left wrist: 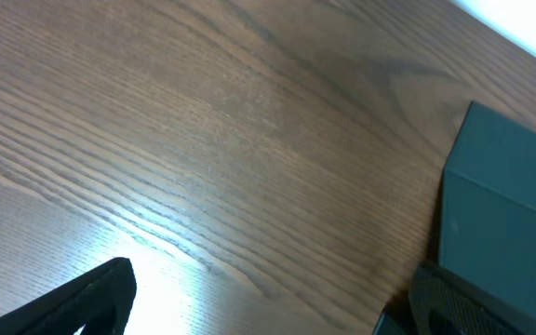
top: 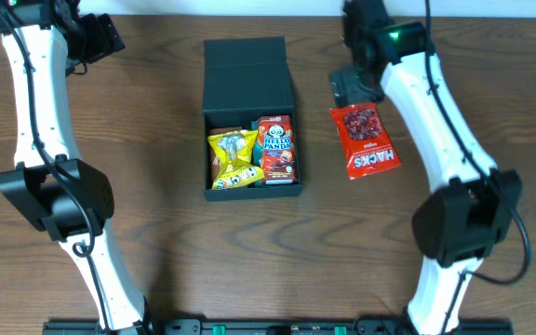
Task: Pack container
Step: 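Reach the right gripper to the red Hacks bag and grasp it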
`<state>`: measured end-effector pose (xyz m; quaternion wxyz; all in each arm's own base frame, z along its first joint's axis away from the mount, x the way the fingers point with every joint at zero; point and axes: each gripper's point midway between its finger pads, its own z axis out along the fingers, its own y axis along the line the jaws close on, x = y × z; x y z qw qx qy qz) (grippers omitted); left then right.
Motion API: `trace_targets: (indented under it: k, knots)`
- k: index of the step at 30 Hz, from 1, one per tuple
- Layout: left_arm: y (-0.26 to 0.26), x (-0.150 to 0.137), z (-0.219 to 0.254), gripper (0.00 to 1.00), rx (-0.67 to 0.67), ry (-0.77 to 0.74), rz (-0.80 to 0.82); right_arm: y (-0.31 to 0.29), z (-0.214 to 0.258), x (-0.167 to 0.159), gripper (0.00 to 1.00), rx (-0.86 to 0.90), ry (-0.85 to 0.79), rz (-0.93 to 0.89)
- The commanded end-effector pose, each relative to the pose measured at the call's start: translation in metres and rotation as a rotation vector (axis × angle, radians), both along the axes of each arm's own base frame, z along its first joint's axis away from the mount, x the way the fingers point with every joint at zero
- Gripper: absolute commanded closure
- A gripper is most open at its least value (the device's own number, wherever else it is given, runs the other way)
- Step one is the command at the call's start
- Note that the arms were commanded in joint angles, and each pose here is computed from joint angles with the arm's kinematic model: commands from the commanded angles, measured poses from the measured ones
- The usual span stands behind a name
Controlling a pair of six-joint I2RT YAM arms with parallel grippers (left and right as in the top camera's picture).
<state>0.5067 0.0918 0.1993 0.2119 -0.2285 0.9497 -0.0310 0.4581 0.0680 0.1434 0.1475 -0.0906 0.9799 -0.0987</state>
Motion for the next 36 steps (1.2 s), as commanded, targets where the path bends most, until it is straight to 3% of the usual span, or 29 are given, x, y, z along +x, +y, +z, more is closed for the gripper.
trace_targets:
  k: [1,12,17,23,27,30,36]
  knots:
    - [0.002,-0.001,0.016,0.05,0.017,-0.035,-0.009,-0.017,-0.034,-0.007,0.02,0.117,0.098,0.025]
    - [0.001,0.0,0.016,0.05,0.014,-0.036,-0.011,-0.024,-0.097,-0.023,0.07,0.571,0.134,0.165]
    - [0.001,0.0,0.016,0.05,0.012,-0.036,-0.012,-0.02,-0.121,-0.029,0.09,0.633,0.156,0.165]
    - [0.0,0.0,0.016,0.05,0.006,-0.037,-0.014,-0.013,-0.133,-0.031,0.35,0.68,0.179,0.168]
    - [-0.002,0.0,0.016,0.05,-0.005,-0.038,-0.015,-0.01,-0.132,-0.03,0.78,0.698,0.174,0.171]
    - [-0.005,0.0,0.017,0.05,-0.018,-0.042,-0.022,-0.006,-0.129,-0.029,0.96,0.725,0.167,0.172]
    - [-0.005,0.0,0.016,0.05,-0.018,-0.041,-0.022,0.018,-0.094,-0.011,0.99,0.915,0.104,0.17]
